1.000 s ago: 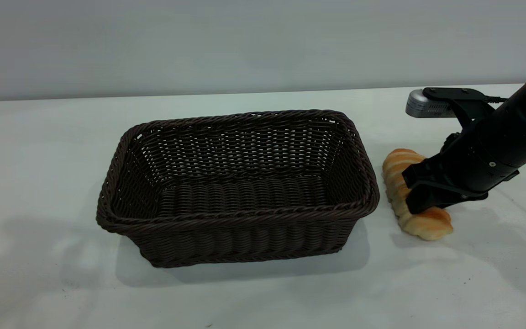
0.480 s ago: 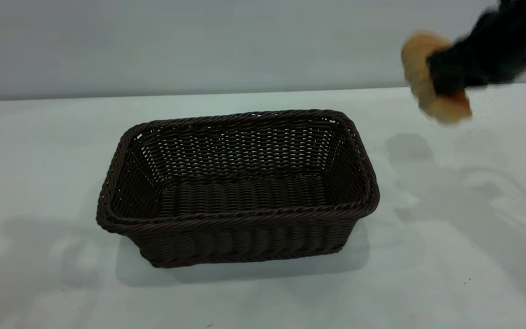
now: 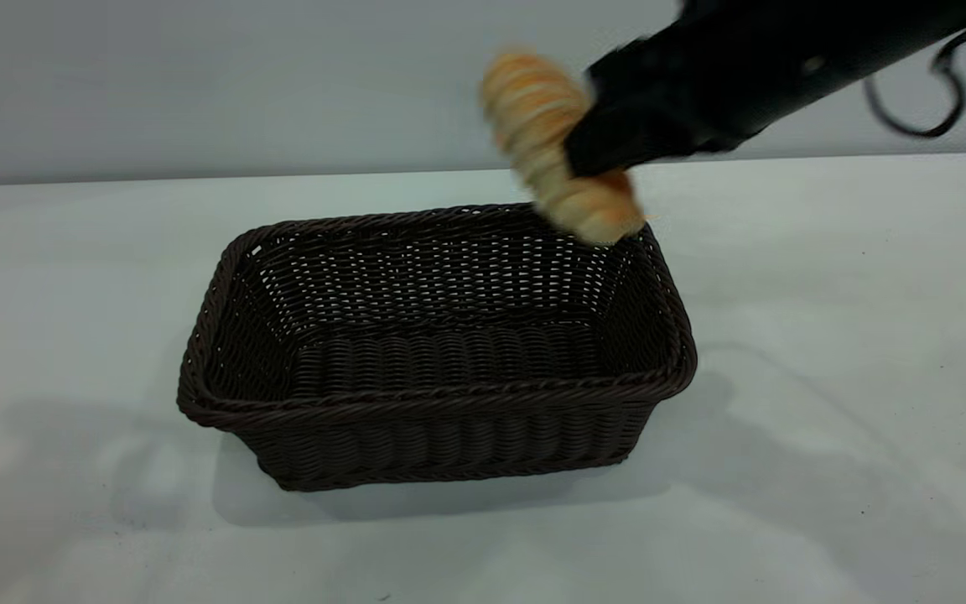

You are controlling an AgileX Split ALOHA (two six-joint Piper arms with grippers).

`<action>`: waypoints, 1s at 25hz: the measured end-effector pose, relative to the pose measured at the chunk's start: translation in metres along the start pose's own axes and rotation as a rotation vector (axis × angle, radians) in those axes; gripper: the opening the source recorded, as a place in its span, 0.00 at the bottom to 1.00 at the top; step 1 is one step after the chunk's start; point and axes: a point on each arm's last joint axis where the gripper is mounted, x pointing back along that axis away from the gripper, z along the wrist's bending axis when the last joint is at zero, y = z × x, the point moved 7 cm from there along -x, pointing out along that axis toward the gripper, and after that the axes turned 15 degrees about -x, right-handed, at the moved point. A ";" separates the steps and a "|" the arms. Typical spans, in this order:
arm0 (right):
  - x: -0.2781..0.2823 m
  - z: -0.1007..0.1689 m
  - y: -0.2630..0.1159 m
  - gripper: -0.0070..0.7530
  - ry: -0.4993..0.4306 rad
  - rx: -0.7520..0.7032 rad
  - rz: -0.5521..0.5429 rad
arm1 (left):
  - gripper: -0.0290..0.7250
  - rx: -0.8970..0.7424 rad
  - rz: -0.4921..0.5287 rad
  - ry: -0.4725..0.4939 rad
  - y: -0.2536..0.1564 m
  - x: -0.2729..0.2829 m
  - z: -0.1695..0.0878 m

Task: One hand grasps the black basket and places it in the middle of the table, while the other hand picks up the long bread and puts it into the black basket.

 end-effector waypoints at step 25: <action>0.095 -0.028 -0.009 0.39 -0.221 0.005 0.248 | 0.59 -0.062 0.059 0.310 -0.038 0.068 0.035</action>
